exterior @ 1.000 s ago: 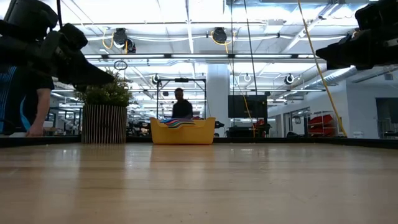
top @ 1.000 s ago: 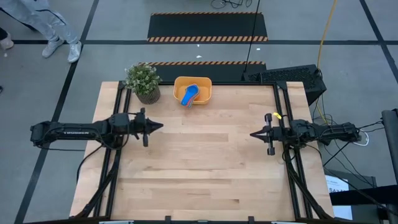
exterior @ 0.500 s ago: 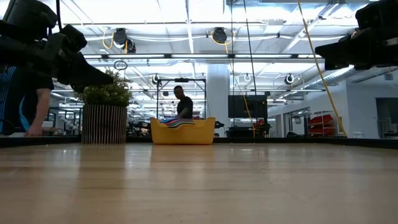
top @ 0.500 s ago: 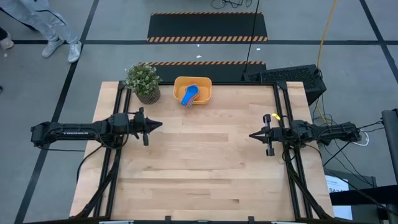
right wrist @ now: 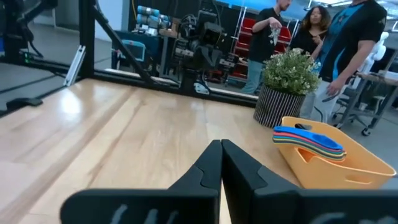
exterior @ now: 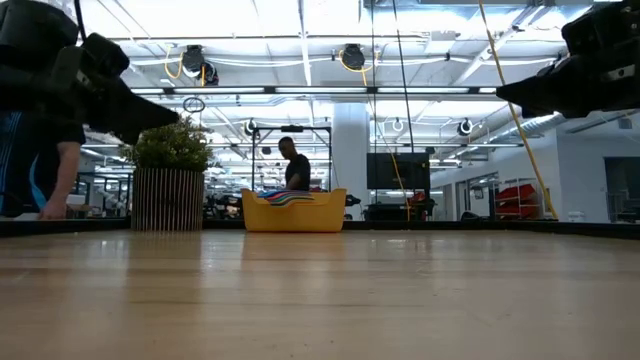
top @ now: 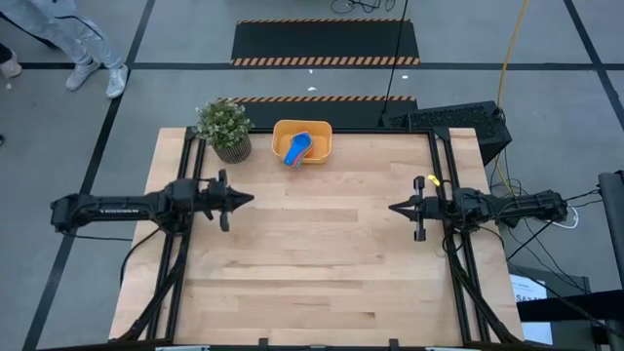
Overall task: Nest measuring cups in basket
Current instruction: Return to Home Position
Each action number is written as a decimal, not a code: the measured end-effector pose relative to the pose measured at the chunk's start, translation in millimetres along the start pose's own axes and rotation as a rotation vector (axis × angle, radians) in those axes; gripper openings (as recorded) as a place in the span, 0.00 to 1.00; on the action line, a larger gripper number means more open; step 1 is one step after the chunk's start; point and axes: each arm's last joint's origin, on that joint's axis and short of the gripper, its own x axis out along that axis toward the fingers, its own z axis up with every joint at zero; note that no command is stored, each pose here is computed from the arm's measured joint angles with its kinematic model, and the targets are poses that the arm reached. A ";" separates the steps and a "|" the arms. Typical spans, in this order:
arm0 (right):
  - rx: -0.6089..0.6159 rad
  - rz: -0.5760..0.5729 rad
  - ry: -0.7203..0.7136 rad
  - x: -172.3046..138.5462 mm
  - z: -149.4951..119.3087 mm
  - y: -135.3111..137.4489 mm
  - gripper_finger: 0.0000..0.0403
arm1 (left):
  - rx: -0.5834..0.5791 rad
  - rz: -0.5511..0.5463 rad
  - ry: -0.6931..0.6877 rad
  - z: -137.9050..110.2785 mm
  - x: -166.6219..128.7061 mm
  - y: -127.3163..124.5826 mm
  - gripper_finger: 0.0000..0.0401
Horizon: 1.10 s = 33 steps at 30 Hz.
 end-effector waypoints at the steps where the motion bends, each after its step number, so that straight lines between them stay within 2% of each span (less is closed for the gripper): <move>1: 0.008 0.000 -0.001 0.0 0.1 0.0 0.00 | -0.006 0.000 -0.002 -3.1 -1.0 0.1 0.00; 8: 0.016 0.001 -0.004 0.0 0.3 0.0 0.00 | 0.023 -0.002 -0.056 1.9 -6.6 -0.3 0.00; 18: 0.016 0.001 -0.006 0.0 0.6 0.0 0.00 | 0.130 -0.015 -0.162 10.3 -15.9 -2.9 0.00; 28: 0.017 0.002 -0.007 0.0 0.7 0.0 0.00 | 0.202 -0.061 -0.195 9.6 -25.8 -11.5 0.00; 33: 0.017 0.001 -0.009 0.0 0.8 0.0 0.00 | 0.213 -0.074 -0.134 4.0 -25.2 -14.1 0.00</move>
